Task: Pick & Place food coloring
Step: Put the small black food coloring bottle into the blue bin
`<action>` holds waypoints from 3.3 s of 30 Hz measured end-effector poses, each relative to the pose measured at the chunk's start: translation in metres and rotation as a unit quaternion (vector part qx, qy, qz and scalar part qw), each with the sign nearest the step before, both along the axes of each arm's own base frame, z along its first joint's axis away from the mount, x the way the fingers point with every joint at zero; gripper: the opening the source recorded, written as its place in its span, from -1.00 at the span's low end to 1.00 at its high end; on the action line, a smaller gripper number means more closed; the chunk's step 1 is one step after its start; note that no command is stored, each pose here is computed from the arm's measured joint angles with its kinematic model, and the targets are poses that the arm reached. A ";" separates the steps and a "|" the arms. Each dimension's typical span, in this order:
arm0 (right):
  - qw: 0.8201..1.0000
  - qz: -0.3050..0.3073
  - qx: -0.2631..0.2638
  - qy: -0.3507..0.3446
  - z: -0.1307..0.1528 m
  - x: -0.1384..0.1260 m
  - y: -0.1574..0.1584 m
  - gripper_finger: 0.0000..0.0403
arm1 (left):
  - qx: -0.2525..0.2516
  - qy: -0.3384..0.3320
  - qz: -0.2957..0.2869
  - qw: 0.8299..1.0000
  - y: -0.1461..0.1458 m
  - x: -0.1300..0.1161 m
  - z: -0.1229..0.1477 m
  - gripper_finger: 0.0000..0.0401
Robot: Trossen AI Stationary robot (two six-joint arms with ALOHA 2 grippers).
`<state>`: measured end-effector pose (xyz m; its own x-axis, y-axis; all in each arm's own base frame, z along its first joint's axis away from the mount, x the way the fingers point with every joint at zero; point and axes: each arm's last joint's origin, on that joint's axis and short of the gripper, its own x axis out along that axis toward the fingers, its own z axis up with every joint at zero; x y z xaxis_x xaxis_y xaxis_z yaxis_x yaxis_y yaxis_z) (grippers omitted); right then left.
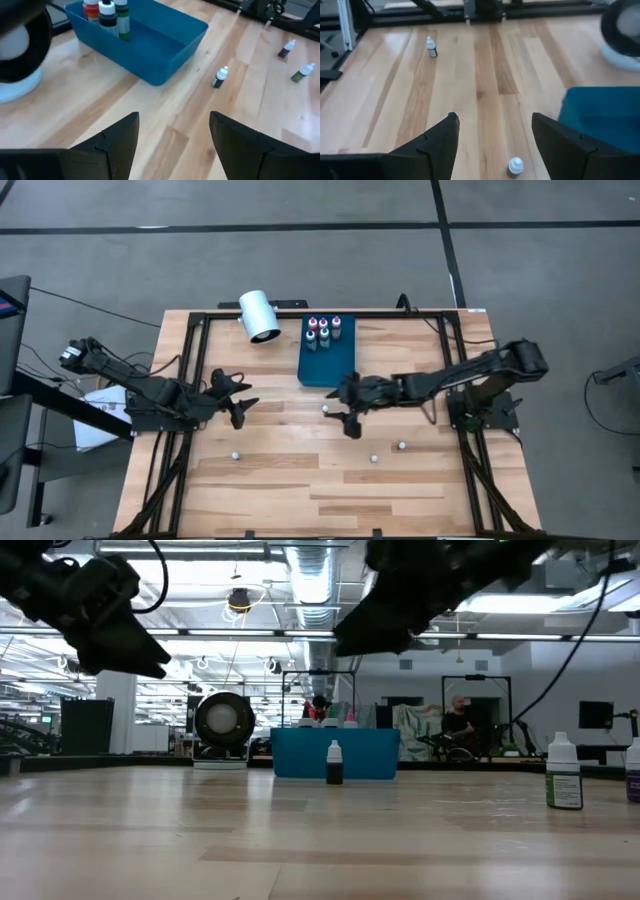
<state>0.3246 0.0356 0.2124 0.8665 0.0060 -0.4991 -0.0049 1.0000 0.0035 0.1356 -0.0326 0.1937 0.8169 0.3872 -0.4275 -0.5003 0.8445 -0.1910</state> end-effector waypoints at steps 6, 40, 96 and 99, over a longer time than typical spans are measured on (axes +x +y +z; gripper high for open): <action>0.999 -0.005 -0.008 0.050 -0.017 0.024 0.002 0.19 | 0.014 0.004 0.000 1.000 0.004 -0.010 -0.014 0.17; 0.986 -0.084 0.036 0.138 -0.036 0.028 -0.014 0.19 | 0.043 -0.037 -0.071 0.996 0.021 -0.007 -0.021 0.17; 0.975 -0.098 0.037 0.196 -0.074 0.045 -0.016 -0.54 | 0.025 -0.035 -0.076 0.996 0.021 -0.007 -0.022 0.17; 0.976 -0.098 0.037 0.192 -0.073 0.046 -0.016 -0.60 | 0.025 -0.035 -0.076 0.996 0.021 -0.007 -0.022 0.17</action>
